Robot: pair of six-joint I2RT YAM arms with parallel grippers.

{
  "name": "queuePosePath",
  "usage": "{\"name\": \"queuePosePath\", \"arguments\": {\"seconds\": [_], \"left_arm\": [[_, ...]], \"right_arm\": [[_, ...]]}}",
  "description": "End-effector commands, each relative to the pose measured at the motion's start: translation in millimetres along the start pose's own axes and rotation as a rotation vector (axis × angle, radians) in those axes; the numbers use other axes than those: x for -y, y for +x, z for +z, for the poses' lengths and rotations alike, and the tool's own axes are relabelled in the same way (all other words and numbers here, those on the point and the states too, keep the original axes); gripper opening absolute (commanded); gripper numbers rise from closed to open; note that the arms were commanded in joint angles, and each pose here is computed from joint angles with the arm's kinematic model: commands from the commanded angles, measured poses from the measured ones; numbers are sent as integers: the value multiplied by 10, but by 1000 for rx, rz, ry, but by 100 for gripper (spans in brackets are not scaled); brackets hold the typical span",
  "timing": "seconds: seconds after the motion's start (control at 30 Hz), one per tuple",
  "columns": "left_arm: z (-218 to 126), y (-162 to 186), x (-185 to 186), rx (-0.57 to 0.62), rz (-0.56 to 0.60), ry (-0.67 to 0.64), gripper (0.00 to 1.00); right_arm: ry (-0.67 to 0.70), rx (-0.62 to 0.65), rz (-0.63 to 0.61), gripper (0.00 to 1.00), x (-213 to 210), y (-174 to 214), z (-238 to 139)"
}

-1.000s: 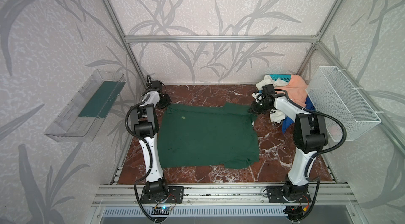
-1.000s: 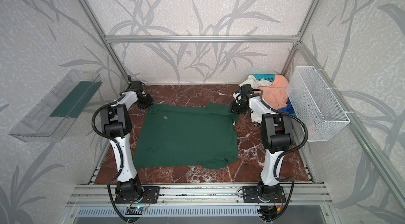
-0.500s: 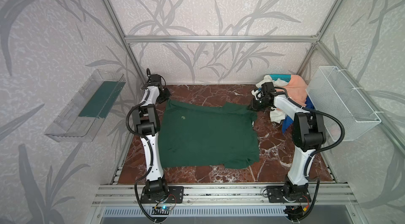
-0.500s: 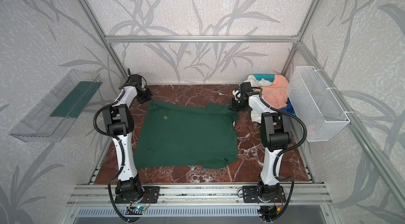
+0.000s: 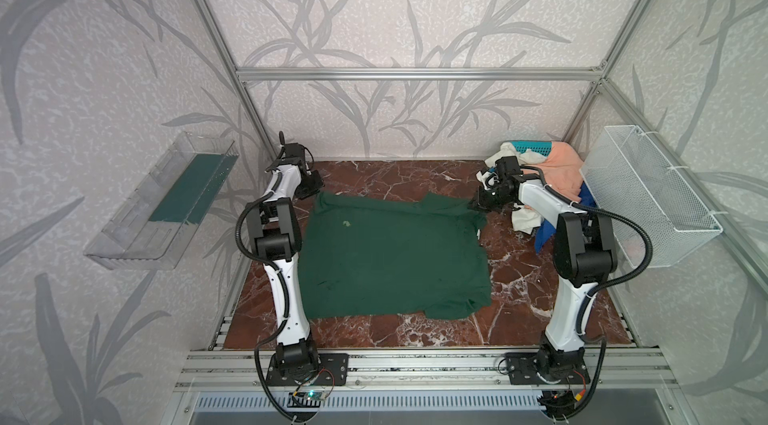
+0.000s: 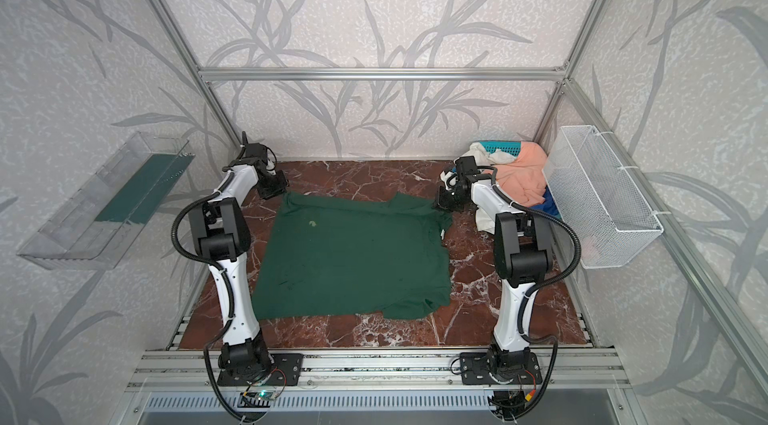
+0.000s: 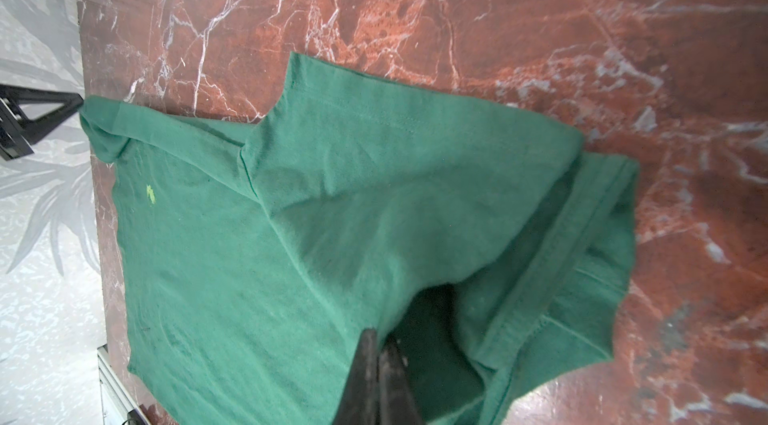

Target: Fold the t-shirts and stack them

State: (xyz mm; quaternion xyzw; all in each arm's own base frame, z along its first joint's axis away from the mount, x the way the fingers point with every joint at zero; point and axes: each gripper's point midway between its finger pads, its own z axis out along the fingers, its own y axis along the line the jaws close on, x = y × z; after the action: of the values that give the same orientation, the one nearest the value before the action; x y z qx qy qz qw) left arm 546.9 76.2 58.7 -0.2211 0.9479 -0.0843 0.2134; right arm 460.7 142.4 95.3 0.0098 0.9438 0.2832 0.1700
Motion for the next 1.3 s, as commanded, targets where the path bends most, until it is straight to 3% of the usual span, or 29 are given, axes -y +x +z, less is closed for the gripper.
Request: {"name": "queuePosePath", "arguments": {"seconds": [0.0, 0.27, 0.63, 1.03, 1.27], "left_arm": [[-375, -246, 114, 148, 45, 44, 0], [-545, -235, 167, 261, 83, 92, 0], [-545, -272, 246, 326, 238, 124, 0], [-362, -695, 437, 456, 288, 249, 0], [-291, -822, 606, 462, 322, 337, 0]], "right_arm": [[-10, 19, -21, 0, -94, -7, -168], [-10, 29, -24, 0, -135, 103, -300], [6, 7, -9, 0, -85, 371, -369], [11, 6, 12, 0, -35, 415, -317], [-2, 9, 23, 0, -60, 381, -310]]}}
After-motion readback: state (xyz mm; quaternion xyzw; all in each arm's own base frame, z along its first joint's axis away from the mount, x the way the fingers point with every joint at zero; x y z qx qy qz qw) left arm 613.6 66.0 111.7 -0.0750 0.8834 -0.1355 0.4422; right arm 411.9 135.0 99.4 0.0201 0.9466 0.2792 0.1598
